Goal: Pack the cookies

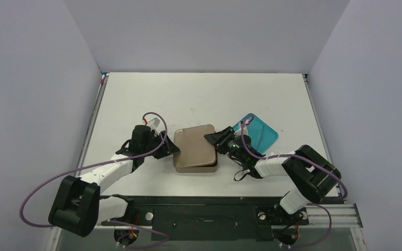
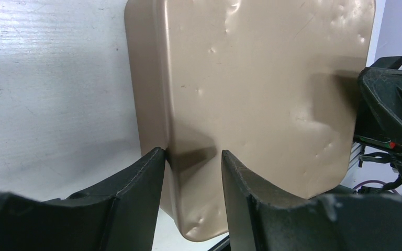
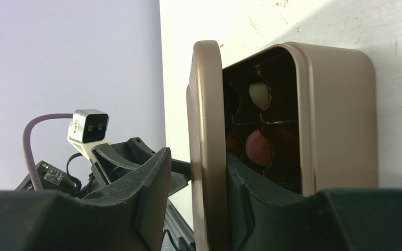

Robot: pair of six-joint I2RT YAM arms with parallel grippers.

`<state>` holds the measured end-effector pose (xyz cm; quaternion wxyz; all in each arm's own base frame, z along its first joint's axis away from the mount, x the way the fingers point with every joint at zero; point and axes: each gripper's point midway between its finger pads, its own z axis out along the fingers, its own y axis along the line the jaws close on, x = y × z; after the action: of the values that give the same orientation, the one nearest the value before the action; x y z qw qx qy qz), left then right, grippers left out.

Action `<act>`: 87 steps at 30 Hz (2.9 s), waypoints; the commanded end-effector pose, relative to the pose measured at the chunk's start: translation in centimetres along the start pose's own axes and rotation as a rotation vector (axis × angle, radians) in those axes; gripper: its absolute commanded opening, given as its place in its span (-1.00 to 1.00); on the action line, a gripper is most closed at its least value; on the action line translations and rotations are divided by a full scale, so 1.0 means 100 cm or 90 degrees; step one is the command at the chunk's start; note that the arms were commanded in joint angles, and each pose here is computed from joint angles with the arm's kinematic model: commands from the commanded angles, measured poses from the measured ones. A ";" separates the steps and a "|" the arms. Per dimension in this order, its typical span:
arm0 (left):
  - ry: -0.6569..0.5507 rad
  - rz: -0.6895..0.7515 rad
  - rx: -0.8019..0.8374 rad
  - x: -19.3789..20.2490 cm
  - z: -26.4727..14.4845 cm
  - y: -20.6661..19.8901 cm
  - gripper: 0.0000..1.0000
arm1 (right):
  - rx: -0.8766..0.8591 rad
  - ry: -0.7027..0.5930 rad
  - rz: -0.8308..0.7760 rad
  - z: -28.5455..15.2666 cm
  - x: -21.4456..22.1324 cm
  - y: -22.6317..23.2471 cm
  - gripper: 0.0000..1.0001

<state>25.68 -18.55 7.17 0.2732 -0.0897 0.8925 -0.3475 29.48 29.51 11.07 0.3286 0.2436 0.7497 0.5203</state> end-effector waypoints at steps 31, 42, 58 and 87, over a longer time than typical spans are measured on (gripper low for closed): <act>-0.010 0.047 0.030 -0.020 -0.004 -0.029 -0.18 | 0.206 -0.077 -0.164 -0.032 -0.038 -0.042 -0.23; 0.005 0.053 0.030 -0.012 0.000 -0.031 -0.18 | 0.212 -0.050 -0.168 -0.025 -0.025 -0.045 -0.24; 0.005 0.058 0.025 -0.014 -0.002 -0.033 -0.14 | 0.226 -0.017 -0.166 -0.020 -0.008 -0.051 -0.24; 0.015 0.061 -0.014 0.001 -0.006 -0.012 -0.13 | 0.274 0.004 -0.229 -0.026 0.020 -0.045 -0.39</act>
<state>25.92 -17.69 7.13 0.2765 -0.0666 0.9144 -0.2882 28.16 27.61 6.41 0.3692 0.2278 0.8426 0.3192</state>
